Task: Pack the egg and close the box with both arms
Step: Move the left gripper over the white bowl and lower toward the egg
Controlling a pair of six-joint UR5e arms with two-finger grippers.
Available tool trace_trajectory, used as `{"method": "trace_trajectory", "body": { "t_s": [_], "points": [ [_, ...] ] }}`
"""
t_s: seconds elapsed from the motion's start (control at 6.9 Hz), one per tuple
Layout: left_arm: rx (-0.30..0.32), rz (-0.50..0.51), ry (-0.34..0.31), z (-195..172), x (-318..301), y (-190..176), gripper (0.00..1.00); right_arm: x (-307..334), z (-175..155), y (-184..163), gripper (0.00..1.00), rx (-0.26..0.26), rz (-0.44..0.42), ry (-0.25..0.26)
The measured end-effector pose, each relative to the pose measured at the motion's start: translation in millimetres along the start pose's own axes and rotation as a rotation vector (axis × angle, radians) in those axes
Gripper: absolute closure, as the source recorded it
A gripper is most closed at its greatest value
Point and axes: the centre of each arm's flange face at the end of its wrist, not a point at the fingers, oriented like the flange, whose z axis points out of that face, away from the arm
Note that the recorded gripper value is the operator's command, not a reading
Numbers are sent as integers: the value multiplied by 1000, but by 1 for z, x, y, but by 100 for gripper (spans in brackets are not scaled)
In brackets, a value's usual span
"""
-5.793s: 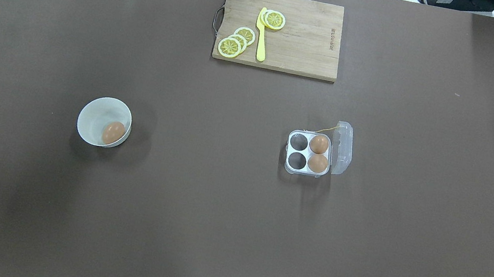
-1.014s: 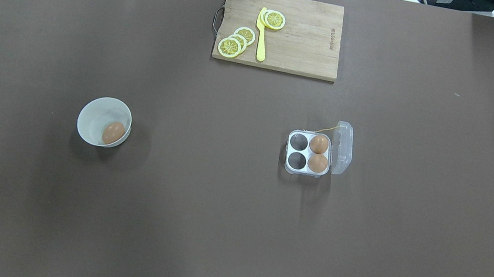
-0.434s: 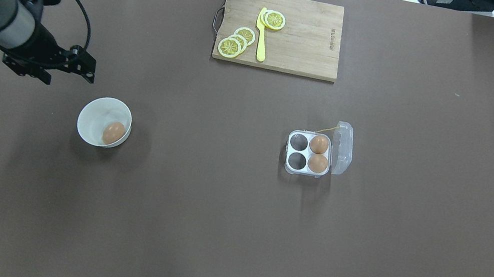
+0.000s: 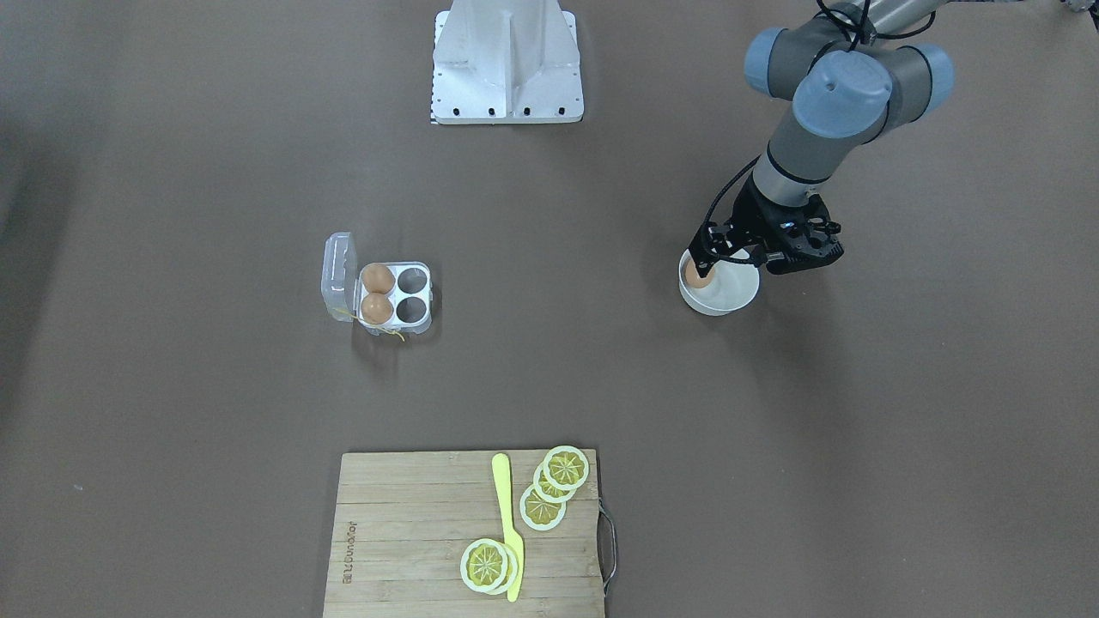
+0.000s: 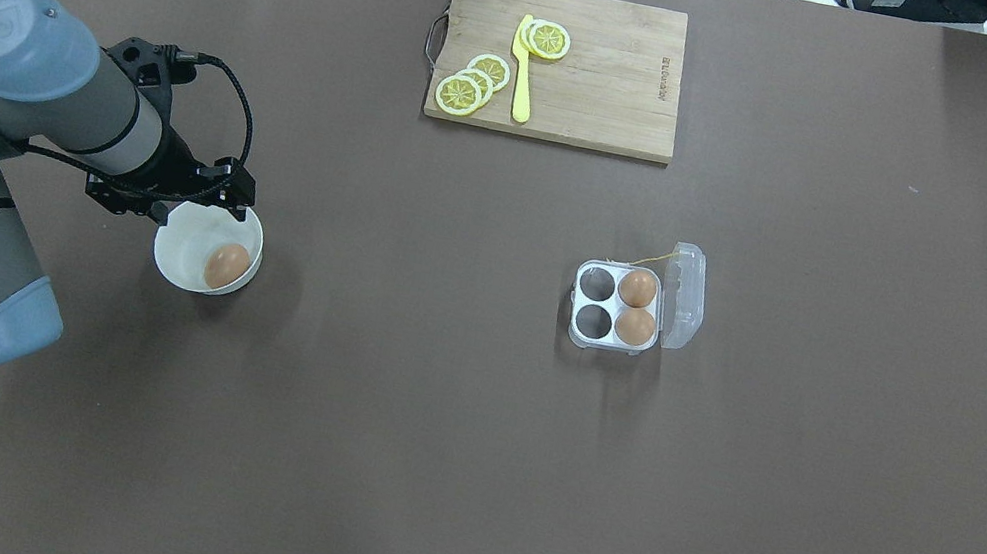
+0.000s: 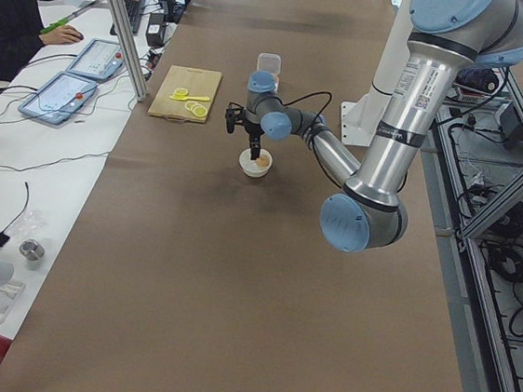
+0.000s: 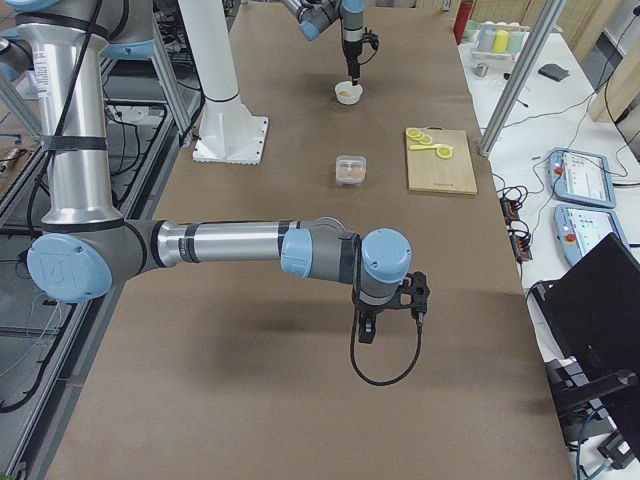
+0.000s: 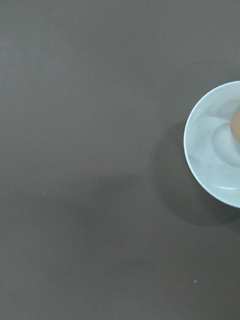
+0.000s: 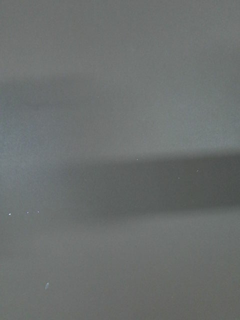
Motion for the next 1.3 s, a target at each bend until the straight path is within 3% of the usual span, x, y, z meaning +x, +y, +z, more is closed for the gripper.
{"method": "trace_trajectory", "body": {
  "t_s": [0.87,1.3],
  "points": [
    [-25,13,-32,25,0,13,25,1,1,0,0,-1,1,-1],
    [-17,23,-4,43,-5,6,25,1,1,-1,0,-2,1,1]
  ]
}}
